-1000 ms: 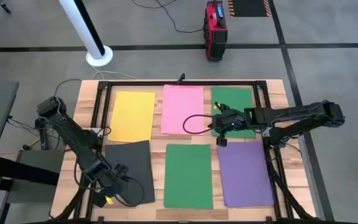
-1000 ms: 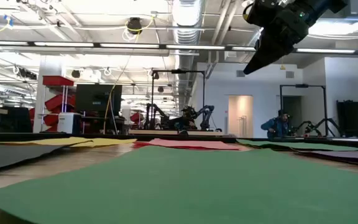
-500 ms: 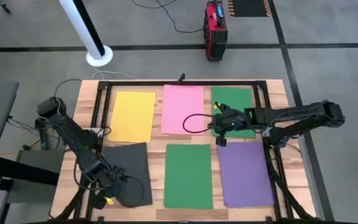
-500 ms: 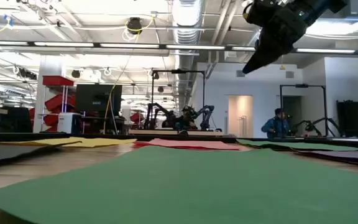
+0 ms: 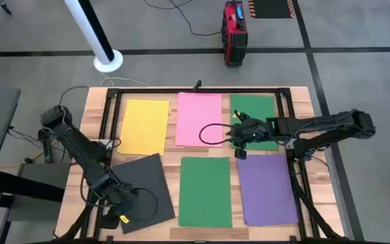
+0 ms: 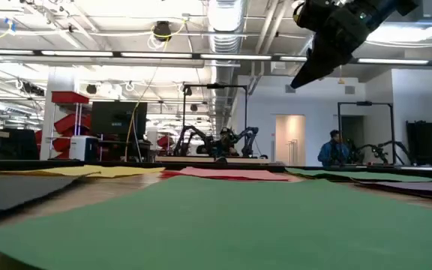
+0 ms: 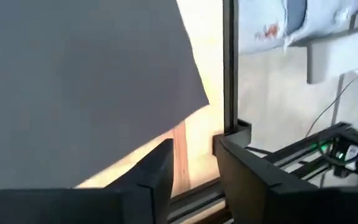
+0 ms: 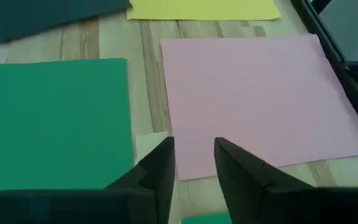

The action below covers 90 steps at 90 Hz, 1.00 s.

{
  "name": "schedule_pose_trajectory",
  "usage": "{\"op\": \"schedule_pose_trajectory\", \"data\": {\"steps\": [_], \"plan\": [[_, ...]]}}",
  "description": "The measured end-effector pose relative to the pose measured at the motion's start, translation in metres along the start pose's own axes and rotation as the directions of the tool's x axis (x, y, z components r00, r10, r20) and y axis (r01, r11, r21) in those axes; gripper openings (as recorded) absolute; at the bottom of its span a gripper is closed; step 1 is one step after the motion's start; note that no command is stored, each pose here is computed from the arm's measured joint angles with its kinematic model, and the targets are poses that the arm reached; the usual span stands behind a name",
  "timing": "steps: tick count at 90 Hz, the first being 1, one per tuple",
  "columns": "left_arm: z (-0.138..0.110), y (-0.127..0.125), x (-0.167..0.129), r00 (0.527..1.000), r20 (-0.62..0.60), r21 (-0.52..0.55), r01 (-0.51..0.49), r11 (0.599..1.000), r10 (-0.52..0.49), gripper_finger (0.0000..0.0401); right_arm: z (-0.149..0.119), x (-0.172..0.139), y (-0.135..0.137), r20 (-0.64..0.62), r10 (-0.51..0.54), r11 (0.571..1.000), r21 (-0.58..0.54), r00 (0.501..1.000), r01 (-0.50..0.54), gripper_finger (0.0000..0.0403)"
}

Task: Organize paper
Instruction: Move the black colored paper to the bottom left of the table

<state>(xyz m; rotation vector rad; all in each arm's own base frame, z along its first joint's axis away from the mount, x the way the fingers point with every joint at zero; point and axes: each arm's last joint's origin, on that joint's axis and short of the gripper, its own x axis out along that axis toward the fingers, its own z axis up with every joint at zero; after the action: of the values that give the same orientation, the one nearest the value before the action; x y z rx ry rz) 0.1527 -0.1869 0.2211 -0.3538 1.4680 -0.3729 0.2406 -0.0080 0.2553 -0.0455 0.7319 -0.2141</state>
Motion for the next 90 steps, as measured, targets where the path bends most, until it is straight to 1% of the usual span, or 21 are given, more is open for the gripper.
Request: {"op": "schedule_pose_trajectory", "data": {"steps": [6, 10, 13, 18, 21, 23, 28, 35, 45, 53, 58, 64, 69, 79, 84, 90], "plan": [[0.003, 0.003, 0.000, 0.996, 0.067, -0.118, -0.053, 0.992, 0.061, 0.0119, 0.000, 0.000, 0.000, -0.001, 0.000, 1.000, 0.000, 1.000, 0.000, 0.0113], [0.006, 0.008, 0.000, 0.987, 0.121, -0.244, -0.076, 0.967, 0.109, 0.0115, 0.000, 0.000, 0.000, -0.004, 0.000, 1.000, -0.001, 1.000, 0.000, 0.0112], [0.008, 0.013, 0.002, 0.976, 0.157, -0.353, -0.089, 0.931, 0.153, 0.0110, -0.001, 0.000, 0.000, -0.006, 0.000, 1.000, -0.002, 1.000, 0.000, 0.0112], [0.008, 0.025, 0.007, 0.952, 0.195, -0.524, -0.102, 0.846, 0.235, 0.0097, -0.001, 0.000, 0.000, -0.009, -0.006, 1.000, -0.005, 1.000, 0.006, 0.0109], [0.007, 0.032, 0.011, 0.936, 0.217, -0.577, -0.107, 0.809, 0.278, 0.0086, -0.001, 0.000, 0.000, -0.010, -0.009, 1.000, -0.006, 1.000, 0.009, 0.0107], [0.006, 0.035, 0.014, 0.926, 0.234, -0.590, -0.108, 0.800, 0.297, 0.0077, -0.001, 0.000, 0.000, -0.009, -0.012, 1.000, -0.008, 1.000, 0.012, 0.0105], [0.004, 0.041, 0.021, 0.907, 0.271, -0.595, -0.105, 0.797, 0.322, 0.0050, -0.001, 0.000, -0.001, -0.008, -0.036, 0.999, -0.025, 0.999, 0.036, 0.0100], [0.001, 0.051, 0.030, 0.895, 0.293, -0.603, -0.100, 0.791, 0.336, 0.0013, -0.001, 0.000, -0.002, -0.010, -0.070, 0.996, -0.049, 0.997, 0.070, 0.0095], [0.005, 0.058, 0.038, 0.886, 0.361, -0.602, -0.017, 0.798, 0.292, 0.0004, -0.001, 0.000, -0.002, -0.010, -0.085, 0.994, -0.069, 0.996, 0.084, 0.0092], [0.005, 0.066, 0.043, 0.883, 0.374, -0.592, -0.008, 0.806, 0.283, 0.0001, -0.001, 0.000, -0.002, -0.011, -0.086, 0.993, -0.082, 0.996, 0.085, 0.0092], [0.005, 0.071, 0.045, 0.886, 0.364, -0.584, -0.024, 0.811, 0.288, 0.0001, -0.001, 0.000, -0.002, -0.011, -0.086, 0.993, -0.083, 0.996, 0.085, 0.0091], [0.004, 0.077, 0.048, 0.891, 0.335, -0.569, -0.068, 0.820, 0.306, 0.0001, -0.001, 0.000, -0.003, -0.011, -0.087, 0.993, -0.087, 0.996, 0.086, 0.0091], [0.004, 0.082, 0.053, 0.905, 0.293, -0.549, -0.104, 0.829, 0.308, 0.0001, -0.002, 0.000, -0.003, -0.013, -0.091, 0.992, -0.089, 0.996, 0.089, 0.0091], [0.009, 0.085, 0.061, 0.931, 0.239, -0.486, -0.129, 0.864, 0.274, 0.0001, -0.002, 0.000, -0.005, -0.019, -0.097, 0.992, -0.085, 0.995, 0.095, 0.0091], [0.010, 0.087, 0.065, 0.936, 0.210, -0.443, -0.168, 0.881, 0.284, 0.0001, -0.003, 0.001, -0.006, -0.029, -0.101, 0.992, -0.083, 0.995, 0.098, 0.0091], [0.012, 0.088, 0.067, 0.941, 0.195, -0.391, -0.186, 0.901, 0.278, 0.0001, -0.003, 0.001, -0.007, -0.033, -0.104, 0.992, -0.080, 0.994, 0.102, 0.0091]]}}
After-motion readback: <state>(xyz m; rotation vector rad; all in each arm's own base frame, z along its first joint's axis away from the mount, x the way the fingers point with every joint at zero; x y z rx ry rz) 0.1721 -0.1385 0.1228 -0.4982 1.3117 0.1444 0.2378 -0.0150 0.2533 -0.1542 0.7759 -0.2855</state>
